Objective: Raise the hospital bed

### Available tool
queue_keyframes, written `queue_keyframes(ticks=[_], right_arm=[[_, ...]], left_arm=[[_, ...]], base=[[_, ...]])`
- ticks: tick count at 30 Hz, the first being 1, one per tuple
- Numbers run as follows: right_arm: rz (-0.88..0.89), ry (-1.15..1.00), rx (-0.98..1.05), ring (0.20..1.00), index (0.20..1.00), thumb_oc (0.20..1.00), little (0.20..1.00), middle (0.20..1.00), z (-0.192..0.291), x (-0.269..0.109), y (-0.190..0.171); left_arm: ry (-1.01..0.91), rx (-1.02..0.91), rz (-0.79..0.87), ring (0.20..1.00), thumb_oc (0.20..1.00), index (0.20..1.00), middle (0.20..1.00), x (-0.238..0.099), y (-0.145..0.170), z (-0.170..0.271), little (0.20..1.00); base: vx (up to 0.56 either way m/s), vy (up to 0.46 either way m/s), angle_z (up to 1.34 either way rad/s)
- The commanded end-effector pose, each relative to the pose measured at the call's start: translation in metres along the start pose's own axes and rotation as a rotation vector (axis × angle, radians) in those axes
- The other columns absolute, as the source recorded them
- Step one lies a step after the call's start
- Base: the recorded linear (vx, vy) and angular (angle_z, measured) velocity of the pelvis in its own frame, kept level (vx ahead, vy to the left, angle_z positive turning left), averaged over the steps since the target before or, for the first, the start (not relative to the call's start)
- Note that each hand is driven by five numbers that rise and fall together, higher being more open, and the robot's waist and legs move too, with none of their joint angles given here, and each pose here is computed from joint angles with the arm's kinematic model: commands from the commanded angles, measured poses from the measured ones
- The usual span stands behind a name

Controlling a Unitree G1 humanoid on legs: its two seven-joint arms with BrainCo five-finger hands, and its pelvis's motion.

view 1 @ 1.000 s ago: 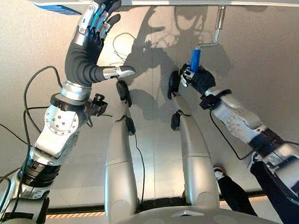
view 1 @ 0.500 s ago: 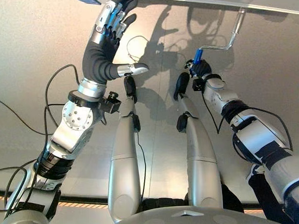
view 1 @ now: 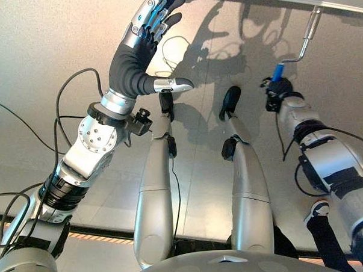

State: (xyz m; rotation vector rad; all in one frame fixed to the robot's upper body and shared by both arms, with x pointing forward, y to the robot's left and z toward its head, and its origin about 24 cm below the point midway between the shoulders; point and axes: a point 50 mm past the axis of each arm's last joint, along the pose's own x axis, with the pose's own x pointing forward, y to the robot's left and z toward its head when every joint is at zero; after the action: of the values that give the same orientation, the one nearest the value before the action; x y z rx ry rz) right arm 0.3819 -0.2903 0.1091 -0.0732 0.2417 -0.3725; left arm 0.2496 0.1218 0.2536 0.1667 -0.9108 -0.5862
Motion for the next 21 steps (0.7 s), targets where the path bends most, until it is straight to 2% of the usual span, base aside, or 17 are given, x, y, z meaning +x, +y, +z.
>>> queue_keyframes(ticks=[1,7,12,16,17,18,19,20,21], right_arm=[[-0.236,0.120,-0.073,0.200,0.200,0.200,0.200,0.200,-0.033,-0.012,-0.086],[-0.478,0.120,0.016,0.200,0.200,0.200,0.200,0.200,-0.031,-0.042,-0.176],[-0.623,0.072,0.072,0.200,0.200,0.200,0.200,0.200,-0.019,-0.065,-0.223],[-0.532,-0.174,0.183,0.200,0.200,0.200,0.200,0.200,0.014,-0.058,-0.213],[-0.435,-0.286,0.219,0.200,0.200,0.200,0.200,0.200,0.028,-0.052,-0.196],[-0.436,-0.279,0.217,0.200,0.200,0.200,0.200,0.200,0.025,-0.052,-0.195],[-0.314,-0.460,0.257,0.200,0.200,0.200,0.200,0.200,0.046,-0.055,-0.171],[-0.233,-0.549,0.272,0.200,0.200,0.200,0.200,0.200,0.054,-0.061,-0.156],[-0.235,-0.540,0.270,0.200,0.200,0.200,0.200,0.200,0.049,-0.062,-0.156]], left_arm=[[-0.151,-0.032,-0.054,1.000,1.000,1.000,1.000,-0.002,-0.011,0.030,1.000],[-0.138,0.001,-0.063,1.000,1.000,1.000,1.000,-0.008,-0.004,0.032,1.000],[-0.131,0.025,-0.060,1.000,1.000,1.000,1.000,-0.011,0.000,0.035,1.000],[-0.127,0.053,-0.018,1.000,1.000,1.000,1.000,-0.017,0.007,0.036,1.000],[-0.127,0.070,0.008,1.000,1.000,1.000,1.000,-0.020,0.010,0.036,1.000],[-0.119,0.068,0.008,1.000,1.000,1.000,1.000,-0.021,0.009,0.036,1.000],[-0.124,0.085,0.049,1.000,1.000,1.000,1.000,-0.025,0.014,0.037,1.000],[-0.127,0.096,0.072,1.000,1.000,1.000,1.000,-0.027,0.017,0.038,1.000],[-0.120,0.092,0.070,1.000,1.000,1.000,1.000,-0.028,0.016,0.037,1.000]], base=[[-0.05,-0.008,0.01],[-0.01,-0.002,0.00],[0.00,-0.014,0.05],[0.00,0.000,0.00],[0.00,0.000,0.00],[0.00,0.000,0.00],[0.00,-0.011,-0.04],[0.00,-0.011,-0.07],[0.04,-0.016,-0.11]])
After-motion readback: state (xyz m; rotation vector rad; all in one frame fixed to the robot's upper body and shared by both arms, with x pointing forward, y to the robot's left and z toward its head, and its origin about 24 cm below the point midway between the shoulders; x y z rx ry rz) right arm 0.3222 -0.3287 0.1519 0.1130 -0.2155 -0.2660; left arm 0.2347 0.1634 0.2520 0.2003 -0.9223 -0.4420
